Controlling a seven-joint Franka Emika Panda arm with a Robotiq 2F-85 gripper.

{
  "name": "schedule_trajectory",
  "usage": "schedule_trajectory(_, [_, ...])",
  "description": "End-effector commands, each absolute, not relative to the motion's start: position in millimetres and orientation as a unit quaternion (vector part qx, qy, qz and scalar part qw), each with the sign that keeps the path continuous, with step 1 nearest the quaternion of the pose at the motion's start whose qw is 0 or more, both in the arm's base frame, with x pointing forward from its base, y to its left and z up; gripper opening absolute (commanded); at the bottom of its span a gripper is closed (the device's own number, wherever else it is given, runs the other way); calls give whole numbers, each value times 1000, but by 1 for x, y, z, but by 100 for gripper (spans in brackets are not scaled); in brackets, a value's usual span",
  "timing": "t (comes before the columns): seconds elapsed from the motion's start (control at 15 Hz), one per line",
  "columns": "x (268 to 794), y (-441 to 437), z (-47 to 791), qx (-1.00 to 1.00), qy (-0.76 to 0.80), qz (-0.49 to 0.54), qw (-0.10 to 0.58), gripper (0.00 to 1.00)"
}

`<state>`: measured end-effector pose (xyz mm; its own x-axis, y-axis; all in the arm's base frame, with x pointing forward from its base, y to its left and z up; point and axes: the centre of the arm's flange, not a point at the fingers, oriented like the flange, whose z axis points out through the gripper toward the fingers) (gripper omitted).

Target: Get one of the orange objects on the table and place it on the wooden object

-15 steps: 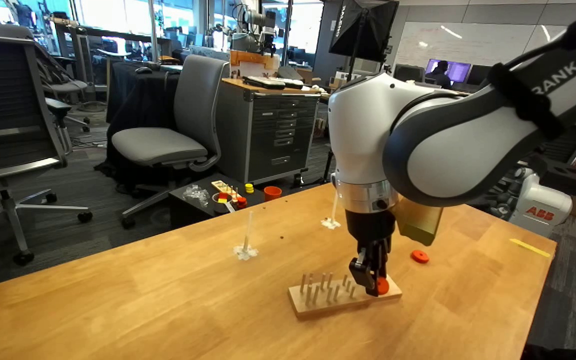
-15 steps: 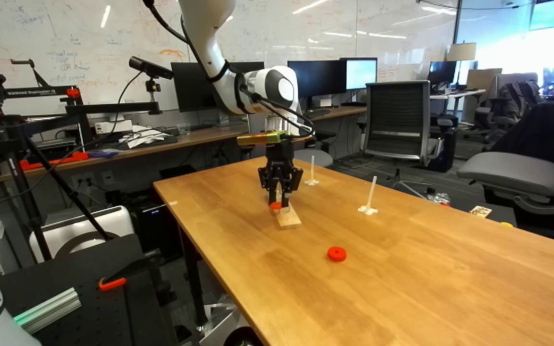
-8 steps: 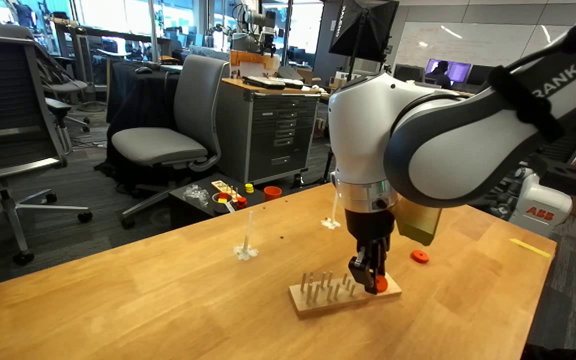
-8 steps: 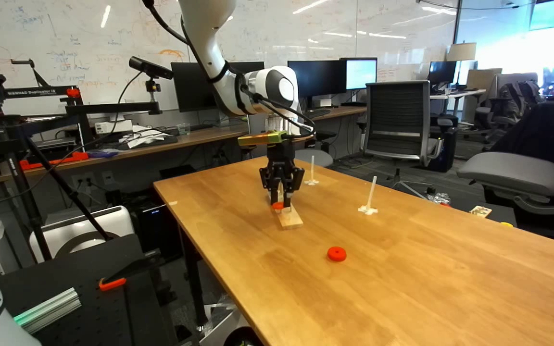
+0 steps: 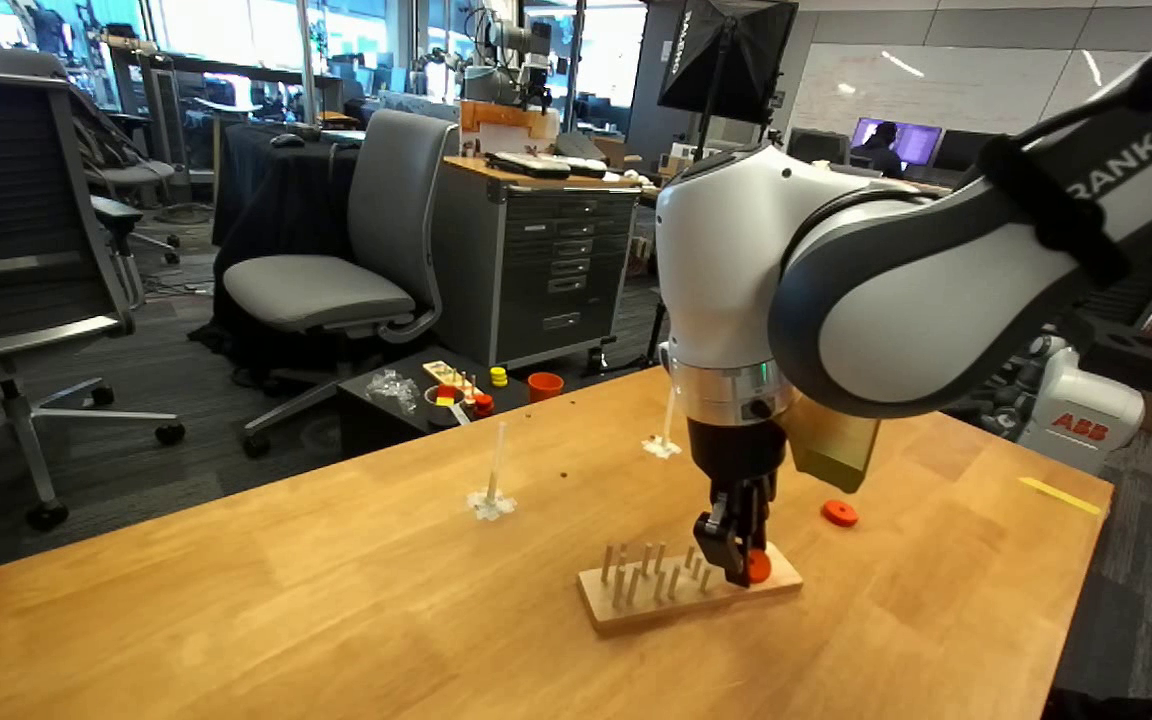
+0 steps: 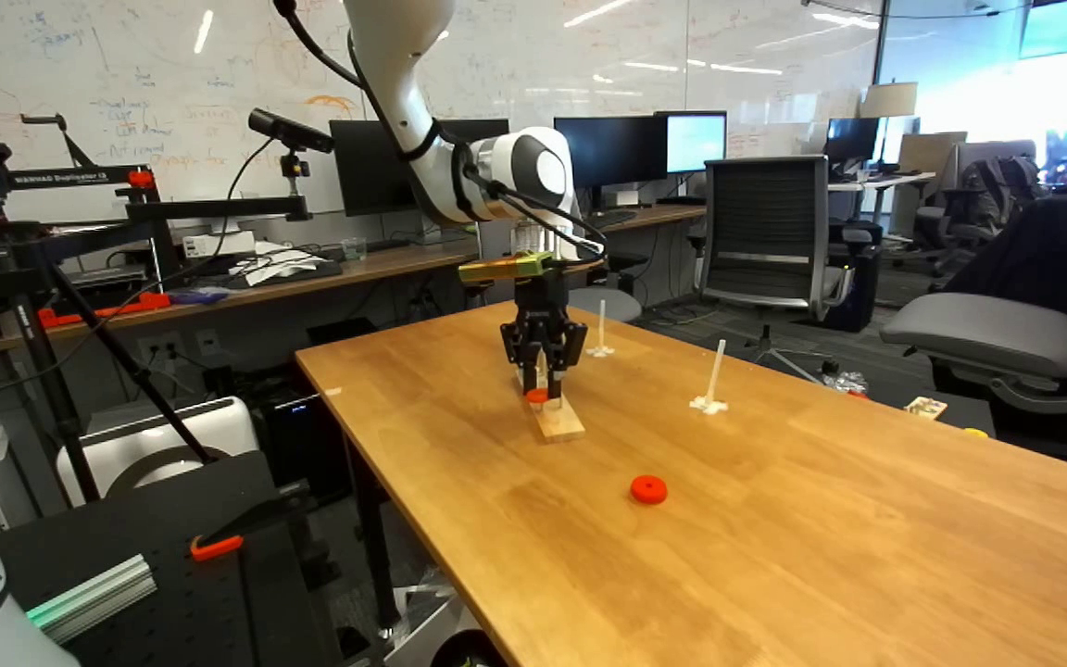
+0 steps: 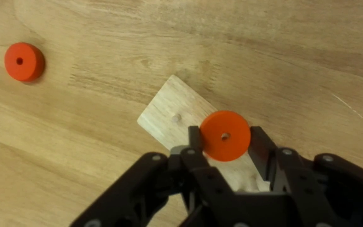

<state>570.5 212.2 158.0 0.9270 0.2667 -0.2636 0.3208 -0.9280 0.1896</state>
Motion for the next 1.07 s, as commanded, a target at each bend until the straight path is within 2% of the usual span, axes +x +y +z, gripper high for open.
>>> schedule_trajectory(0.0, [572, 214, 154, 975, 148, -106, 127, 18])
schedule_trajectory(1.0, [586, 201, 155, 979, 125, -100, 130, 18])
